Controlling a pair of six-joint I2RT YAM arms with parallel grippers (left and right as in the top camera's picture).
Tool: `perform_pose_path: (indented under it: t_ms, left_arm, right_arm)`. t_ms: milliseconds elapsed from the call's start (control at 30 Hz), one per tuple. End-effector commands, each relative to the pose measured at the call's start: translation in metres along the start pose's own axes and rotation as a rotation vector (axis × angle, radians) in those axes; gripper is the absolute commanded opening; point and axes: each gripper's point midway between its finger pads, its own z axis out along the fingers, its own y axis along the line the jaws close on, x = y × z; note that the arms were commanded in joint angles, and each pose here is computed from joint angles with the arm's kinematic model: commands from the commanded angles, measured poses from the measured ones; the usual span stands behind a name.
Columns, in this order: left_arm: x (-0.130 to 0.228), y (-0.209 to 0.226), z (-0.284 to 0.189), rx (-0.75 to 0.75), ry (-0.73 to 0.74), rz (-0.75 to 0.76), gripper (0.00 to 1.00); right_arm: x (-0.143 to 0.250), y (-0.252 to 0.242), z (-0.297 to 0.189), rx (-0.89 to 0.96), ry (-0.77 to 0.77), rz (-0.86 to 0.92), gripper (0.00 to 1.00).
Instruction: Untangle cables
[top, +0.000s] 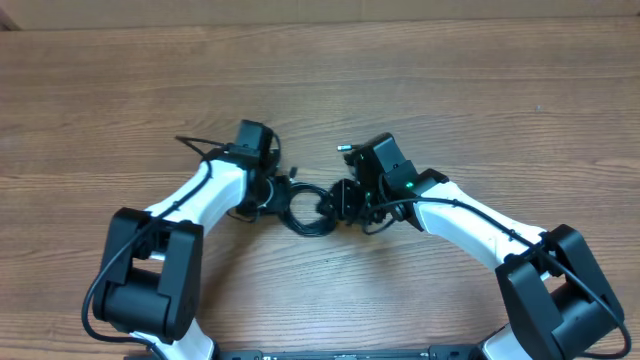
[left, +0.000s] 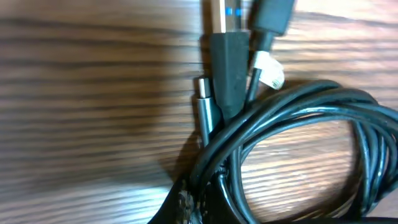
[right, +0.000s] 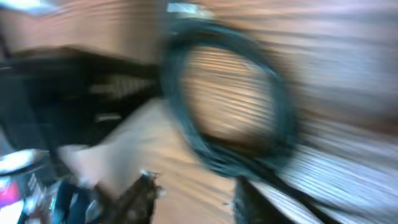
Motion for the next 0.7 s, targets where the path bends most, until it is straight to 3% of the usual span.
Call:
perform_pose_path:
  t_ms: [0,333,433,600,667]
  left_arm:
    - [0.032,0.002,0.030,-0.048,0.114,0.134,0.05]
    - [0.032,0.001,0.030,-0.052,0.113,0.156,0.16]
    - [0.030,0.015,0.029,-0.135,0.102,0.099,0.18]
    - [0.031,0.020,0.028,-0.151,0.105,0.075,0.12]
    - [0.031,0.020,0.028,-0.152,0.106,0.069,0.07]
  right_arm:
    - [0.011,0.023,0.001,-0.114,0.062,-0.090,0.49]
    - [0.002,0.001,0.014,0.097,-0.052,-0.133,0.55]
    - [0.000,-0.005,0.018,0.167,-0.089,-0.151,0.53]
    - [-0.004,-0.012,0.031,0.176,-0.100,-0.130,0.34]
    - [-0.005,-0.019,0.040,0.181,-0.095,-0.101,0.31]
